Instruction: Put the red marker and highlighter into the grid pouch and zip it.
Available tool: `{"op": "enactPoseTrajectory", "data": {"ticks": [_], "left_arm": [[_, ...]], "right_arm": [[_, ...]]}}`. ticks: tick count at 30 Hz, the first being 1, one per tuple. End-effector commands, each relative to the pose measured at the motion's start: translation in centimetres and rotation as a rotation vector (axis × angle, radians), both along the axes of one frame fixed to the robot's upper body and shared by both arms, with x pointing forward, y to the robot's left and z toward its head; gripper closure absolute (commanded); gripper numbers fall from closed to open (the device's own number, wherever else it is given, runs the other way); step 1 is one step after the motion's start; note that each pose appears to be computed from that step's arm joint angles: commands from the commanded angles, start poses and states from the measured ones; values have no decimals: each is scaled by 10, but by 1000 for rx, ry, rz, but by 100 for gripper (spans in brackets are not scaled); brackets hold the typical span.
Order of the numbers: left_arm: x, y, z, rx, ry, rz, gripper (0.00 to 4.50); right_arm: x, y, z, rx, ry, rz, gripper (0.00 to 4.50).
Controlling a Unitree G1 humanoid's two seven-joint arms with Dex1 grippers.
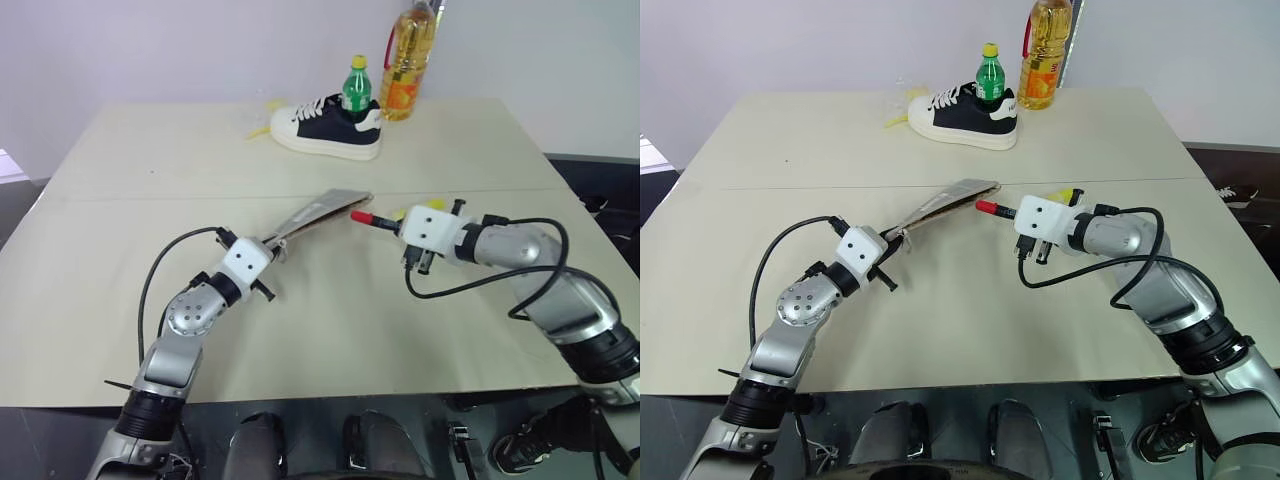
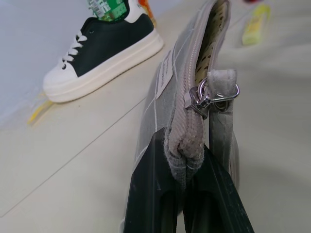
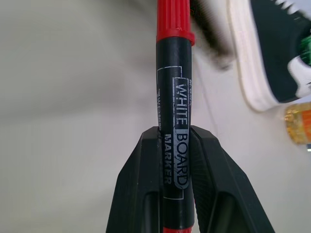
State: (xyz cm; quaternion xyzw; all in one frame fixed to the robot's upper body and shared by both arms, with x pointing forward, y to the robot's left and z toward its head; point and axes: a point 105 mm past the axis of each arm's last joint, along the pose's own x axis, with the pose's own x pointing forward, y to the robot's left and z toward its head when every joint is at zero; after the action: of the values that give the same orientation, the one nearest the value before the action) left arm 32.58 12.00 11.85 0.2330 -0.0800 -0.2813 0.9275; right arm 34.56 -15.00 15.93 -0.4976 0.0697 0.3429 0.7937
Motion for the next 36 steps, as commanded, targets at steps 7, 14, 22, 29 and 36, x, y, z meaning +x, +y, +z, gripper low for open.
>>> {"op": "enactPoseTrajectory", "data": {"ticks": [7,14,22,29,36], "left_arm": [[-10,-8,12,5,-50,-57,450],[-13,-9,9,24,-44,-80,450],[-21,-19,11,97,-76,-174,450],[-23,-25,14,126,-91,-220,450],[-24,-28,15,125,-89,-235,450]], "right_arm": [[7,8,18,-66,-93,47,425],[7,9,21,-98,-113,62,425],[4,23,19,-214,-174,149,425],[-7,55,17,-346,-270,320,425],[-13,75,13,-321,-291,393,425]]}}
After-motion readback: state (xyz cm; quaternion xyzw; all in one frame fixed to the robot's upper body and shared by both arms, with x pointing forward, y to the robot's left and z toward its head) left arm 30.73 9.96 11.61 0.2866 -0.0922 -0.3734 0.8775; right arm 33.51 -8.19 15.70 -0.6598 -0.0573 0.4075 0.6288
